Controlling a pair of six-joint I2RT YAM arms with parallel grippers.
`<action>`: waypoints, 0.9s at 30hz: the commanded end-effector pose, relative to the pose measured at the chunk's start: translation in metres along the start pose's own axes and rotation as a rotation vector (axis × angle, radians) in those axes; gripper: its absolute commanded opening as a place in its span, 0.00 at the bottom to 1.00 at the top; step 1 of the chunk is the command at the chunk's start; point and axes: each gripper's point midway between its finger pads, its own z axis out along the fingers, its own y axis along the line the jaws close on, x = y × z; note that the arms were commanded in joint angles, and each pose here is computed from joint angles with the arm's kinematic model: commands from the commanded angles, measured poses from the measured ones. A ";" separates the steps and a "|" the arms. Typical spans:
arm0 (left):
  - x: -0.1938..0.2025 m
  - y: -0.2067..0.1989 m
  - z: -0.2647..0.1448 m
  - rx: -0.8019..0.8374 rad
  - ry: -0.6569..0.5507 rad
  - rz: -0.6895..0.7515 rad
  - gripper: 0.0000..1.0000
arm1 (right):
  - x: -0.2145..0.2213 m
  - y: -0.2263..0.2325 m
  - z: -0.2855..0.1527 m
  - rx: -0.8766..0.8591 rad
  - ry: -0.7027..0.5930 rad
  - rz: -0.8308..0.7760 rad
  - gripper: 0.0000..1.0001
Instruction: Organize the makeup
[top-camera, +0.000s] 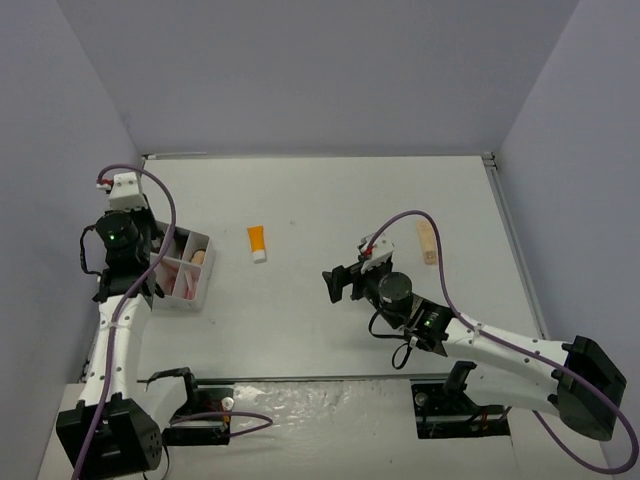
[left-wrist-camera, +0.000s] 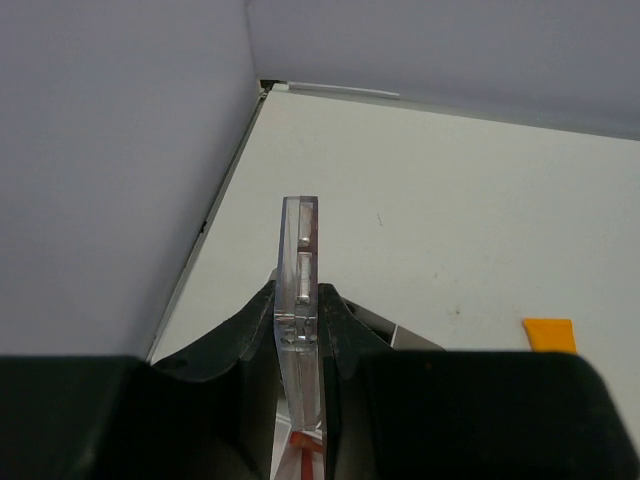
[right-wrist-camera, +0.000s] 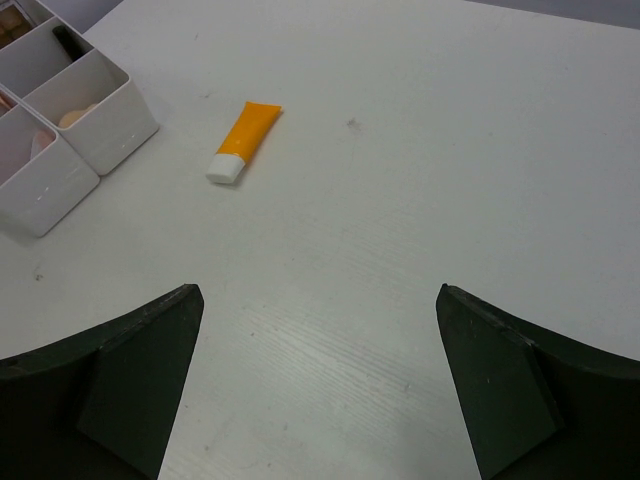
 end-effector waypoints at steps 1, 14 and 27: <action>-0.054 -0.003 0.017 0.079 -0.197 0.025 0.00 | -0.024 0.006 0.001 -0.028 -0.080 0.047 1.00; -0.014 0.010 0.056 0.098 -0.106 0.054 0.00 | -0.024 0.007 0.001 -0.051 -0.084 0.043 1.00; 0.014 0.028 0.037 -0.019 -0.079 0.038 0.46 | -0.027 0.008 -0.001 -0.063 -0.094 0.049 1.00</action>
